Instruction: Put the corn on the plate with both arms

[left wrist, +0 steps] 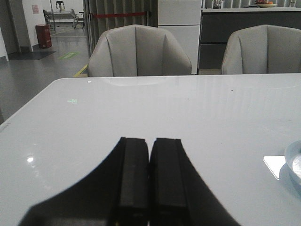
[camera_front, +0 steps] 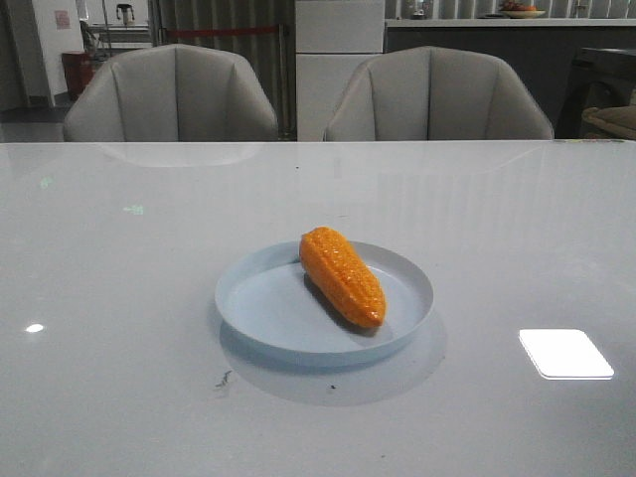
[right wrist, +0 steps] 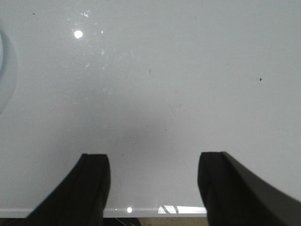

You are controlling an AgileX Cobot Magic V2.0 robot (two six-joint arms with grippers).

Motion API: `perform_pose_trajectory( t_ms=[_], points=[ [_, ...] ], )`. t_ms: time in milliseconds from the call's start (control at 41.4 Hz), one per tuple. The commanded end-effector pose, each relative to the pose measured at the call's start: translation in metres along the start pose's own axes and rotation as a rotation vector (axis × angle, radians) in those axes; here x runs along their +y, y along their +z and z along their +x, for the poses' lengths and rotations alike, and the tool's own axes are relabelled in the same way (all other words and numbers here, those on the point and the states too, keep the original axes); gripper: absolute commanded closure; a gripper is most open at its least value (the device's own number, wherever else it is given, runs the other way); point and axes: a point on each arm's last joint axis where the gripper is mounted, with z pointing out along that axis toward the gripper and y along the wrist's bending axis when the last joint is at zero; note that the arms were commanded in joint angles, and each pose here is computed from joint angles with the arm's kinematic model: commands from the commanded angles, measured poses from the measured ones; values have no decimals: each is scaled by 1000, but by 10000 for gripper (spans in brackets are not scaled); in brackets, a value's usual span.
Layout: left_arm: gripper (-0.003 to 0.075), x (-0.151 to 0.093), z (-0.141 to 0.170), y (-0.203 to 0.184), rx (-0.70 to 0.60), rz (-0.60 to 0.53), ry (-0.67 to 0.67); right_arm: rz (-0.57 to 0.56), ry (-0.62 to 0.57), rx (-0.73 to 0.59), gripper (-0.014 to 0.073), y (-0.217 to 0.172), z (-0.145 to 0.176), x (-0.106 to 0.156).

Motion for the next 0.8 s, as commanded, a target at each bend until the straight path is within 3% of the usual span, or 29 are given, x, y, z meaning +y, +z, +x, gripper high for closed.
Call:
perform_pose_trajectory(
  t_ms=[0,772],
  points=[
    [629,0,4,0,-66,-4,-8,1,1,-91,88,-9,-12,-1],
    [629,0,4,0,-66,-4,-8,1,0,-82,88,-9,-11,-1]
  ],
)
